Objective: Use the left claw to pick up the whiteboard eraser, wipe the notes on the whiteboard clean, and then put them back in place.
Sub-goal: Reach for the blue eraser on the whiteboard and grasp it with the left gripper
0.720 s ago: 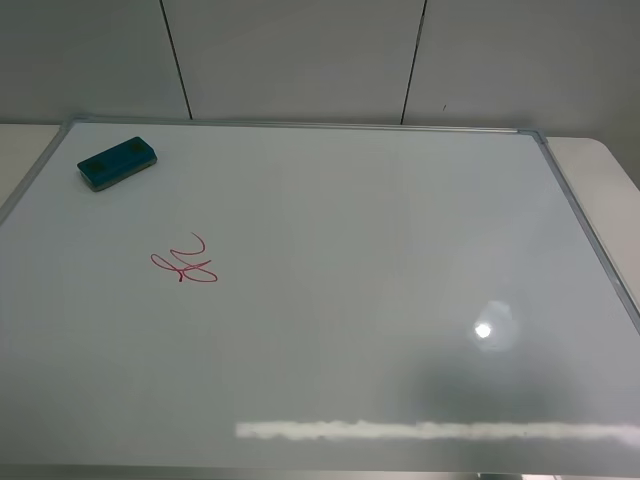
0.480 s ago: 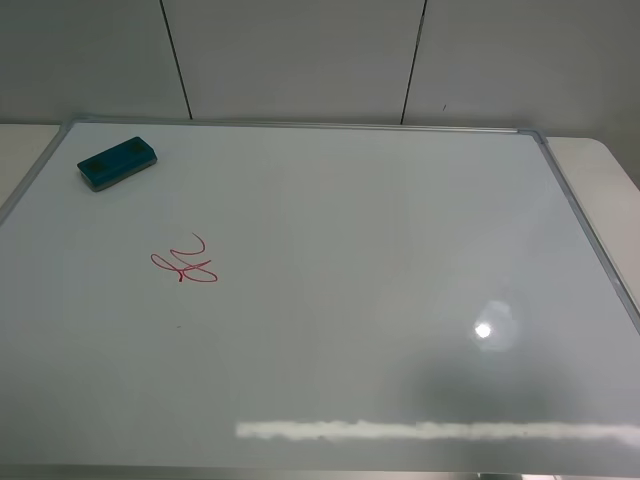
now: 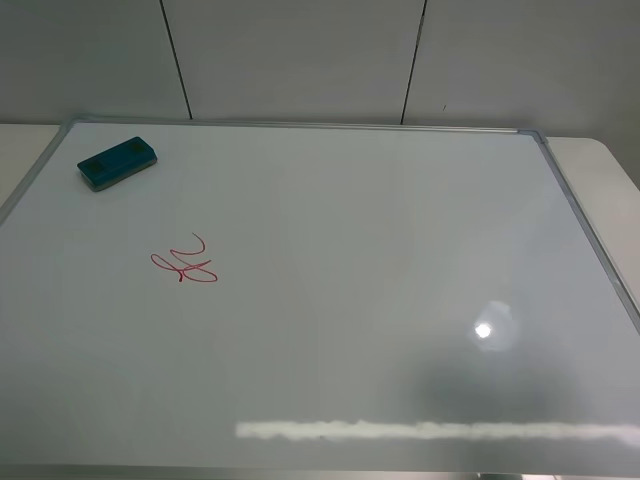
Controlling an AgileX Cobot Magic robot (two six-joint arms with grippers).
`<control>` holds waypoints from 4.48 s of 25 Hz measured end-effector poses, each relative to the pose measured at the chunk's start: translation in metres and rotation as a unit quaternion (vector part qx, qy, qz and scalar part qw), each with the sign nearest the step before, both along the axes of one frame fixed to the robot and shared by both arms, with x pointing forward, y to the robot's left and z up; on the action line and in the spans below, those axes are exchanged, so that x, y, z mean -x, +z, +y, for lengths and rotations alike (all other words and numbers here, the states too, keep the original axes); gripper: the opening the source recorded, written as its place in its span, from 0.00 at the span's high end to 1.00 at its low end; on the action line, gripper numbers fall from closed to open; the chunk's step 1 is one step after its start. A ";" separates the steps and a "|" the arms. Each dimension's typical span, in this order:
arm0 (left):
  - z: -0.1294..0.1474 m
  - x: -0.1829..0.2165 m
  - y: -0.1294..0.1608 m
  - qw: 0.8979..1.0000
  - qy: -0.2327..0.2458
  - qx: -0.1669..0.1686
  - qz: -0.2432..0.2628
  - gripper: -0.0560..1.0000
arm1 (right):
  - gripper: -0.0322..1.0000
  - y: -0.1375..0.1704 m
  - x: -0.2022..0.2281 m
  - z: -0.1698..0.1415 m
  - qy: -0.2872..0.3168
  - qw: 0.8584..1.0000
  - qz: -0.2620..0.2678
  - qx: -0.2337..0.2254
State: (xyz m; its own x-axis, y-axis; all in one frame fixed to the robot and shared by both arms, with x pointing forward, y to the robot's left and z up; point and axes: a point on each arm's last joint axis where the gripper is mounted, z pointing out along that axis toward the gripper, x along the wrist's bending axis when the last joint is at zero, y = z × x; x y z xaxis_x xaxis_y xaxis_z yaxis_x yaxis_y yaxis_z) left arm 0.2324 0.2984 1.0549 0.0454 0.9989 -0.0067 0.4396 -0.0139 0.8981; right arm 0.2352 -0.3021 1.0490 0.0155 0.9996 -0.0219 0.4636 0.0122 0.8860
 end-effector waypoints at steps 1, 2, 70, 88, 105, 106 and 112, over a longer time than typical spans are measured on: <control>0.000 0.000 0.000 1.000 0.000 0.000 0.000 0.01 | 0.01 0.000 0.000 0.000 0.000 1.000 0.000 0.000; 0.000 0.000 0.000 1.000 0.000 0.000 0.000 0.01 | 0.01 0.000 0.000 0.000 0.000 1.000 0.000 0.000; 0.007 -0.367 0.015 0.873 -0.290 -0.259 0.294 0.01 | 0.01 0.000 0.000 0.000 0.000 1.000 0.000 0.000; 0.063 -0.467 -0.073 0.858 -0.311 -0.245 0.327 0.01 | 0.01 0.000 0.000 0.000 0.000 1.000 0.000 0.000; 0.066 -0.488 -0.133 0.852 -0.317 -0.231 0.346 0.01 | 0.01 0.000 0.000 0.000 0.000 1.000 0.000 0.000; 0.066 -0.488 -0.134 0.854 -0.315 -0.234 0.343 0.01 | 0.01 0.000 0.000 0.000 0.000 1.000 0.000 0.000; 0.067 -0.491 -0.137 0.854 -0.315 -0.243 0.335 0.01 | 0.01 0.000 0.000 0.000 0.000 1.000 0.000 0.000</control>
